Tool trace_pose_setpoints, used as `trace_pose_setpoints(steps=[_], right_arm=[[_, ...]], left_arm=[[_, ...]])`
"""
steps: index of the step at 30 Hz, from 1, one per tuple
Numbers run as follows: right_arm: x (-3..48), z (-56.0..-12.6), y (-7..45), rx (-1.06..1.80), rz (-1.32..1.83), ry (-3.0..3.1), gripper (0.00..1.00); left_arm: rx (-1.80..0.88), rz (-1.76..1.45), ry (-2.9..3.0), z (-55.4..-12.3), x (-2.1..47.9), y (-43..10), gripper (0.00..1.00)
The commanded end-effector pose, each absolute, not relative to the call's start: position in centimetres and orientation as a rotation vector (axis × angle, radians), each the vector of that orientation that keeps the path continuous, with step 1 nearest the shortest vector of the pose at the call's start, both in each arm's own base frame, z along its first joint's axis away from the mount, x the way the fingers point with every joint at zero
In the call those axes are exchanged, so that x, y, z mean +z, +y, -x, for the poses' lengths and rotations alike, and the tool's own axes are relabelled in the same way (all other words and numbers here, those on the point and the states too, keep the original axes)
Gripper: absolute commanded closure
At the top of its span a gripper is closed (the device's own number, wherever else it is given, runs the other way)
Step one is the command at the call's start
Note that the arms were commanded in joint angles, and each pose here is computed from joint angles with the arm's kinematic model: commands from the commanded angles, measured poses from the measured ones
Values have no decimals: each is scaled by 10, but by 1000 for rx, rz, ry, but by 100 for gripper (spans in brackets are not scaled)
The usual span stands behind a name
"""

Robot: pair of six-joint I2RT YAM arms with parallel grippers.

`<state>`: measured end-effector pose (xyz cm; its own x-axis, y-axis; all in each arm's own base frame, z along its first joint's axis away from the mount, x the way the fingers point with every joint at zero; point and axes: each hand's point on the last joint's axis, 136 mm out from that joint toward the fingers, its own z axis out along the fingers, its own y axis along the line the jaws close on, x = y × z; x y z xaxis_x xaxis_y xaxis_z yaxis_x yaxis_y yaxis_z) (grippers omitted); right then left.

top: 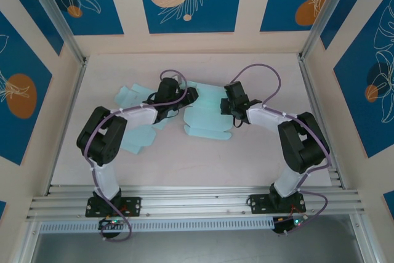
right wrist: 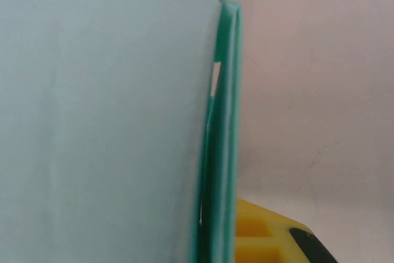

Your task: Fold the paper box

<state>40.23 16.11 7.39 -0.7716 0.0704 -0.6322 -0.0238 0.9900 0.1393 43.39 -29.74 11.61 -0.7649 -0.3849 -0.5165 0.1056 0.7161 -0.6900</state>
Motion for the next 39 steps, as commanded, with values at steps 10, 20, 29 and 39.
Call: trace_pose_setpoints(steps=[10, 20, 29, 39], right_arm=[[83, -409, 173, 217, -31, 2422, 87], [85, -407, 175, 221, -22, 2414, 87], [88, -405, 178, 223, -4, 2407, 87], [86, -403, 178, 203, 4, 2410, 87]], left_arm=[[-779, 253, 2247, -404, 125, -243, 47], [-824, 155, 2232, -393, 119, -246, 23], [-880, 114, 2258, -410, 98, -268, 23], [-894, 76, 2225, -422, 105, -283, 31]])
